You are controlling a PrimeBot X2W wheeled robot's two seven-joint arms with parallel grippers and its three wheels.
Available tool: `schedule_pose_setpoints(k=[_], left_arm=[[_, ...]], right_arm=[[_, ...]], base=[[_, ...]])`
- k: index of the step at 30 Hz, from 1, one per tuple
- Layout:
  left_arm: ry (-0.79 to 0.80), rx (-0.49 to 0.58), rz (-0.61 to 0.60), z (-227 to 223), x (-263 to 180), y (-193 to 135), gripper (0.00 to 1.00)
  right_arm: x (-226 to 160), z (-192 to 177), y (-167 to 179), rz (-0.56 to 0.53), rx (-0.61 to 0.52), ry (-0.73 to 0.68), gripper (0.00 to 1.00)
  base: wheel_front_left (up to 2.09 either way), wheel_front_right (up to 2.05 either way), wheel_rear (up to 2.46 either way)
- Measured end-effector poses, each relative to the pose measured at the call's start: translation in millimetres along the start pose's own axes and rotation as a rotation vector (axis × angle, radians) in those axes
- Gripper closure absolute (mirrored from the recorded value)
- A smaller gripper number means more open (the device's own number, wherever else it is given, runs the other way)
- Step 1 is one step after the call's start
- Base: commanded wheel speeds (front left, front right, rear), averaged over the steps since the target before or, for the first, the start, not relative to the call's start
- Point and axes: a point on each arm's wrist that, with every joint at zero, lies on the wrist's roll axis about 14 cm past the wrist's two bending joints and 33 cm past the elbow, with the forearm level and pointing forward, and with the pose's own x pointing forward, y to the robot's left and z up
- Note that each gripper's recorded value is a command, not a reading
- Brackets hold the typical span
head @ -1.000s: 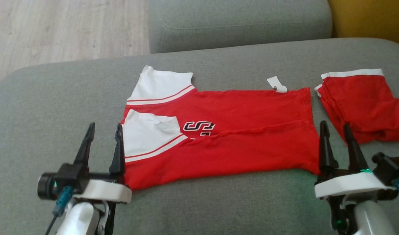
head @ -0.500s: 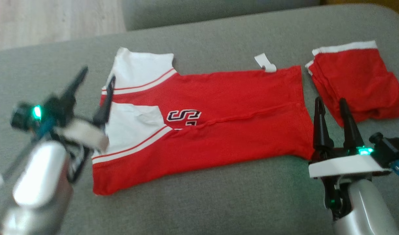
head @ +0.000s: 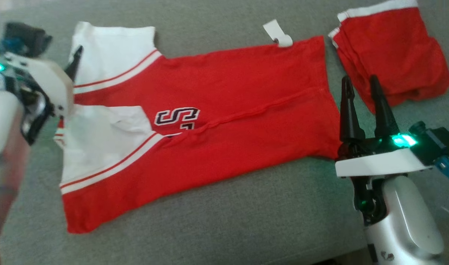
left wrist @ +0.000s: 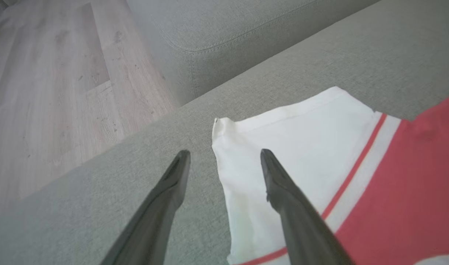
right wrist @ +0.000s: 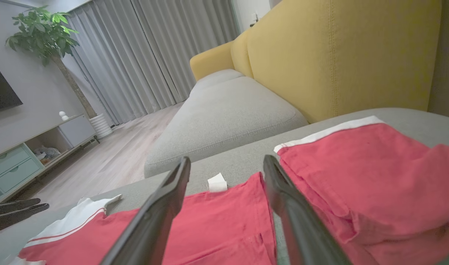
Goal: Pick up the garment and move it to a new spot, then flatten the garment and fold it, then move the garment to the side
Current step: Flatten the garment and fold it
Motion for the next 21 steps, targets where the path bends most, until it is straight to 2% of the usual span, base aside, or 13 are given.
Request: schedule_pose_setpoints(k=[6,21], left_arm=[[0.082,-0.040,-0.008,-9.0,30.2,13.3,0.00],[0.167,-0.082,-0.062,-25.0,75.7,7.6,0.00]], right_arm=[[5.6,-1.0,-9.8,-0.022,-0.008,-0.001,0.00],[3.4,-11.0,-36.9,-0.096,-0.028,0.027,0.00]], base=[[0.00,0.00,0.00],[0.00,0.00,0.00]])
